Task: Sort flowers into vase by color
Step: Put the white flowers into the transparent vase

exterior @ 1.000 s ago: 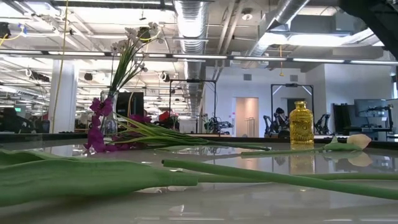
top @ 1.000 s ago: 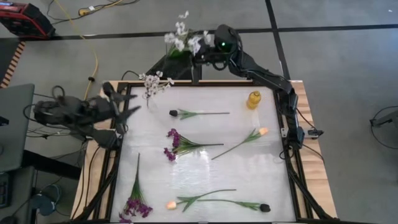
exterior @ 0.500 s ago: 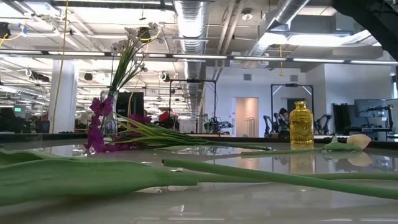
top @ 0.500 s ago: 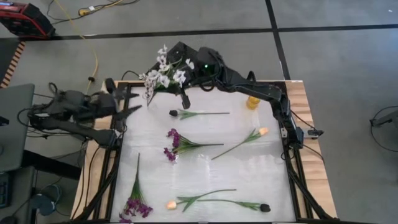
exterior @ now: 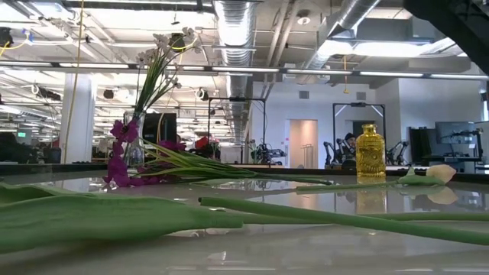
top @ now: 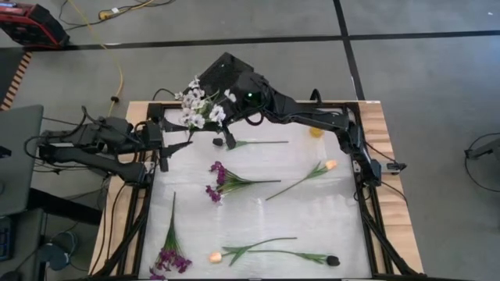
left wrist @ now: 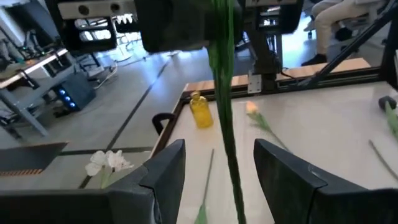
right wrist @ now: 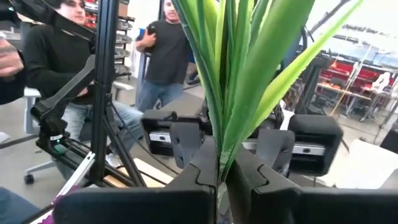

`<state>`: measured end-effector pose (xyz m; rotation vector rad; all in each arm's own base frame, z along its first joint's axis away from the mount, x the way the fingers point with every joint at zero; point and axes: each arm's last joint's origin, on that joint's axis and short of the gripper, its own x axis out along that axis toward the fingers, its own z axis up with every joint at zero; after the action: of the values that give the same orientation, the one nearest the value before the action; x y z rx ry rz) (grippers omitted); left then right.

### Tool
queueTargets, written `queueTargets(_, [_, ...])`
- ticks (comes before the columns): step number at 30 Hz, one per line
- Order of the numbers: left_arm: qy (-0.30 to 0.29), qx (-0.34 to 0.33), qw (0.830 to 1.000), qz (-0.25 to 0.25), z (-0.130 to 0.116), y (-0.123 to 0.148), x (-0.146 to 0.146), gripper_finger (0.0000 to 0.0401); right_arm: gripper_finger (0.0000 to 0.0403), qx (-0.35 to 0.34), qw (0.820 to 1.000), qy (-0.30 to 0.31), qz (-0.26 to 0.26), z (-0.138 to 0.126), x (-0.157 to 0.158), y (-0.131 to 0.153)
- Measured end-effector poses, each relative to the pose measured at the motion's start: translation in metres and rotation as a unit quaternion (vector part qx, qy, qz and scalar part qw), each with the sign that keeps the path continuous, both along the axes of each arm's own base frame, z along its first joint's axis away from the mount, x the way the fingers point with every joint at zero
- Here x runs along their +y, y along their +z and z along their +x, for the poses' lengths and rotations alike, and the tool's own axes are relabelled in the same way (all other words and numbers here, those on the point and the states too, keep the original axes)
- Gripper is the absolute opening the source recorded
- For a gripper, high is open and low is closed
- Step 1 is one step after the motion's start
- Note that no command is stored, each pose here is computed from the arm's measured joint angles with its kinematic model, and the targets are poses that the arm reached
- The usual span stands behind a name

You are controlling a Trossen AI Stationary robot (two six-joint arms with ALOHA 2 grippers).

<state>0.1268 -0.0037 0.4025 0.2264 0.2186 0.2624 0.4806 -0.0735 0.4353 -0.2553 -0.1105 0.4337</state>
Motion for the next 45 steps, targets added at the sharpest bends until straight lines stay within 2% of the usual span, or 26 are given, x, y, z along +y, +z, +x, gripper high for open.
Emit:
queueTargets(6, [-0.006, 0.008, 1.0, -0.01, 0.002, -0.002, -0.001, 0.0178, 0.0037, 0.001, 1.0, 0.0, 0.0, 0.002, 0.0, -0.003])
queueTargets(9, [-0.005, 0.009, 1.0, -0.012, 0.001, -0.002, -0.001, 0.0158, 0.0037, 0.001, 1.0, 0.0, 0.0, 0.002, -0.001, -0.003])
queueTargets(19, [-0.008, 0.008, 1.0, -0.012, 0.002, -0.002, -0.001, 0.0011, 0.0059, 0.005, 1.0, 0.003, 0.006, 0.002, 0.001, -0.003])
queueTargets(26, [-0.007, 0.006, 1.0, -0.013, 0.0, -0.002, -0.001, 0.0003, 0.0088, 0.038, 0.999, 0.002, 0.037, 0.001, 0.0, -0.005])
queueTargets(34, [0.026, -0.046, 0.999, -0.003, -0.014, 0.009, 0.003, 0.0001, 0.0199, 0.103, 0.994, -0.027, 0.028, -0.021, -0.021, -0.001])
queueTargets(37, [0.069, -0.081, 0.994, 0.008, -0.024, 0.016, 0.006, 0.0001, 0.0237, 0.132, 0.99, -0.04, 0.021, -0.031, -0.032, -0.001])
queueTargets(39, [0.116, -0.104, 0.988, 0.02, -0.032, 0.018, 0.01, 0.0001, 0.0248, 0.166, 0.984, -0.05, 0.029, -0.04, -0.04, -0.002])
queueTargets(41, [0.157, -0.127, 0.979, 0.03, -0.041, 0.016, 0.014, 0.0001, 0.0251, 0.207, 0.976, -0.058, 0.035, -0.05, -0.045, -0.005])
queueTargets(45, [0.204, -0.179, 0.962, 0.039, -0.055, 0.001, 0.02, 0.0001, 0.0243, 0.309, 0.949, -0.051, 0.024, -0.068, -0.048, -0.021])
